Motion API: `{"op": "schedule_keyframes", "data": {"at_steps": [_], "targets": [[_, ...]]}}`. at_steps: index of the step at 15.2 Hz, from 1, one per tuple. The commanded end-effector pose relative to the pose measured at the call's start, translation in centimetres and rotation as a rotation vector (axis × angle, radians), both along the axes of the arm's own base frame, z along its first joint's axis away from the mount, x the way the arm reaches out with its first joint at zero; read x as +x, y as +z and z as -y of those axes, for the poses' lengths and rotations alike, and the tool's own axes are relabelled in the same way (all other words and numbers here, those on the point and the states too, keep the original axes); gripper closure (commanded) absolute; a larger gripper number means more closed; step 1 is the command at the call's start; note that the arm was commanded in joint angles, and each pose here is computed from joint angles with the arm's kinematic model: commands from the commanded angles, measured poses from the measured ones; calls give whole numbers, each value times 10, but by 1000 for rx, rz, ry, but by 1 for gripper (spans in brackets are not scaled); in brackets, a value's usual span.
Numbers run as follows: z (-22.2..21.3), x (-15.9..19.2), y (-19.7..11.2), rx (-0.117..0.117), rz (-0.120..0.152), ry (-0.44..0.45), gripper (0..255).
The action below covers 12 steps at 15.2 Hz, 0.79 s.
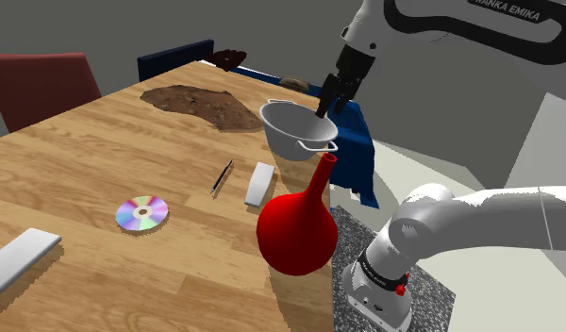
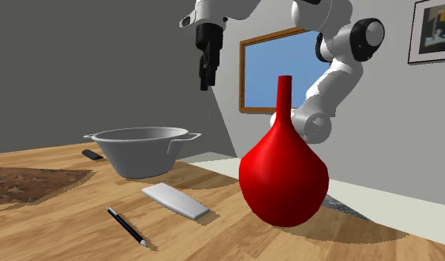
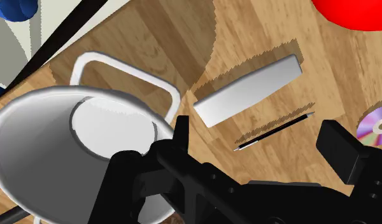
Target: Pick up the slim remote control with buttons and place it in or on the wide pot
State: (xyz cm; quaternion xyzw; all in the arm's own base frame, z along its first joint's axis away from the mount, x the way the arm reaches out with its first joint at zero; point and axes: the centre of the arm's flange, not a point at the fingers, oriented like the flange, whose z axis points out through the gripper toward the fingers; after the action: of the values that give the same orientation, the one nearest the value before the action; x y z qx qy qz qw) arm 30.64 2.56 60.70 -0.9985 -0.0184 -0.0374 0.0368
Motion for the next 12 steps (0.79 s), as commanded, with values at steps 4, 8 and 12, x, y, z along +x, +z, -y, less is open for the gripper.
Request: {"op": "schedule_keyframes", "data": {"at_steps": [4,8,12], "targets": [[-20,10,-34,-4,-14,-144,0],[-45,27,-79,-9,-32,-337,0],[-65,47,-125,-15,-50,-529,0]]}}
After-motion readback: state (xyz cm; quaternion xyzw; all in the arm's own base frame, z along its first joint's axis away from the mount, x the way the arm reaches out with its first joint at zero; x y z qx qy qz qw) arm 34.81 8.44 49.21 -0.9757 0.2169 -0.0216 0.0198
